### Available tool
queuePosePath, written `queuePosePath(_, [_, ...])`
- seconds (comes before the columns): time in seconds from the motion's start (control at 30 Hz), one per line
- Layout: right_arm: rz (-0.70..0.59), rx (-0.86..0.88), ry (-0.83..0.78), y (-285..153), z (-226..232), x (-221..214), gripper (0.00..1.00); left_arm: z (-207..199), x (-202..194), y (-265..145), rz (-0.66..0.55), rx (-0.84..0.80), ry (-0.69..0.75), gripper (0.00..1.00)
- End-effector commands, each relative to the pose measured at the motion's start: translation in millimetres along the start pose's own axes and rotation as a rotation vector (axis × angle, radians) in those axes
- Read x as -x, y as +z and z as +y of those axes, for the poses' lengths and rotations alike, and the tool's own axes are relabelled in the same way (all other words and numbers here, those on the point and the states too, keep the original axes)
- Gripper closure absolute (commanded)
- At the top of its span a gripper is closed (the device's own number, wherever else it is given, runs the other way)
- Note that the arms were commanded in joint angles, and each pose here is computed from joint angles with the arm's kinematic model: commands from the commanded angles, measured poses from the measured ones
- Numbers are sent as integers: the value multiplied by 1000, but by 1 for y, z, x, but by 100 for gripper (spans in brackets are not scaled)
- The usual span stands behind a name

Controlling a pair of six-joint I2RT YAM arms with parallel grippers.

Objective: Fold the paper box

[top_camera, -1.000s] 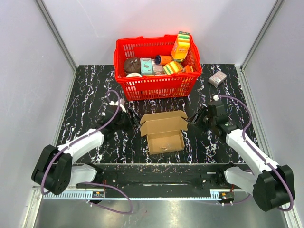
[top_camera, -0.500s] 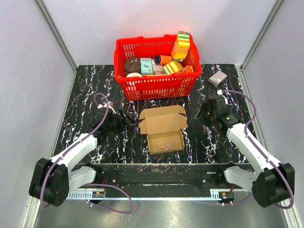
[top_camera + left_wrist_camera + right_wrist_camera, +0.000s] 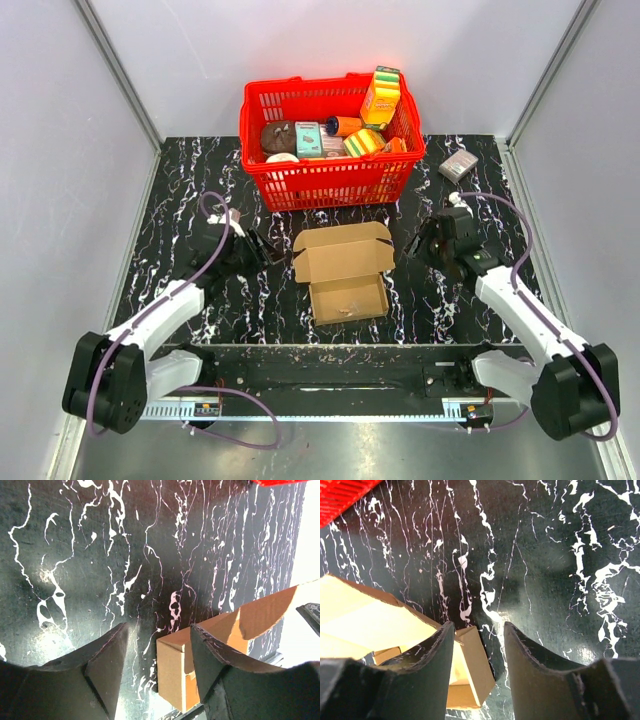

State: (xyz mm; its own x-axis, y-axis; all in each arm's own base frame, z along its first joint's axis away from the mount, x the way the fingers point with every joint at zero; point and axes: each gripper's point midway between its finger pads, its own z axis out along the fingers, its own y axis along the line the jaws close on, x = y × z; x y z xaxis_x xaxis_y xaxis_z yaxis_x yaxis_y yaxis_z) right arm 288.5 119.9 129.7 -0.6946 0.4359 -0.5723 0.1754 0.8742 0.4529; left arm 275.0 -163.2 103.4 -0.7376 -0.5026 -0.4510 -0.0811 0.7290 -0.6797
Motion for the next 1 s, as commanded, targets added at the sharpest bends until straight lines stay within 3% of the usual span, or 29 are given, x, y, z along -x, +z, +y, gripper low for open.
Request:
queuePosePath(0.0, [-27, 146, -65, -7, 18, -3, 49, -13, -1, 3, 1, -97, 35, 44])
queuePosePath(0.13, [-60, 278, -100, -12, 35, -4, 45, -14, -3, 11, 28, -109, 36, 45])
queuePosePath(0.27, [-110, 254, -96, -11, 29, 1, 45, -18, 0, 13, 28, -119, 41, 46])
queuePosePath(0.5, [-125, 35, -77, -4, -5, 11, 70, -22, -2, 14, 47, -133, 52, 50])
queuePosePath(0.57, [-107, 14, -98, 0, -7, 11, 83, -23, -2, 15, 51, -137, 57, 51])
queuePosePath(0.67, [-69, 13, -133, 4, -8, 5, 91, -29, -5, 17, 63, -149, 69, 52])
queuePosePath(0.97, [-14, 110, -183, 19, 9, -4, 92, -46, -14, 26, 104, -179, 99, 53])
